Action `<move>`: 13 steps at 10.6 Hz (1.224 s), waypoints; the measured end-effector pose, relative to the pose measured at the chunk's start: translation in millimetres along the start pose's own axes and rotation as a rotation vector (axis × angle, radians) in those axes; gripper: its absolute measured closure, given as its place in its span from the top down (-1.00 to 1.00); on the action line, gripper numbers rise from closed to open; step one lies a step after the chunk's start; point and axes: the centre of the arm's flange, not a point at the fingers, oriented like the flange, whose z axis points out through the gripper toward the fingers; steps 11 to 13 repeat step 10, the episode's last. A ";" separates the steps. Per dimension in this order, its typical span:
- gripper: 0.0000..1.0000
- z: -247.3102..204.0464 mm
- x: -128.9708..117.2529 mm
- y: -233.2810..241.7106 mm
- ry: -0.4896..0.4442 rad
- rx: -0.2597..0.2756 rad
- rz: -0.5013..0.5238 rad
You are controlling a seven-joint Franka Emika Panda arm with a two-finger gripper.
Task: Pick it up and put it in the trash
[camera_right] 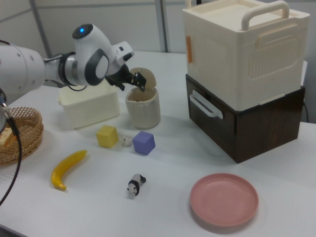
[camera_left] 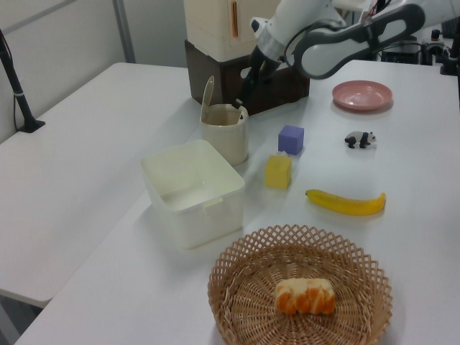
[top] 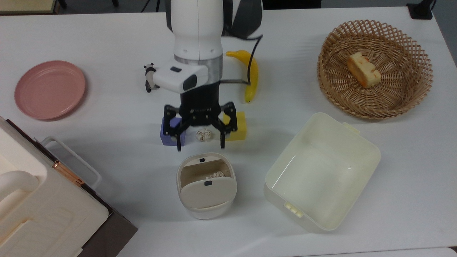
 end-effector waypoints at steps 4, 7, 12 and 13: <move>1.00 -68.2 -28.1 7.0 -0.344 0.008 0.011; 1.00 -135.3 -49.1 12.0 -0.520 0.014 0.020; 1.00 -180.5 -62.8 22.0 -0.566 0.014 0.038; 1.00 -180.5 -62.8 22.0 -0.566 0.014 0.038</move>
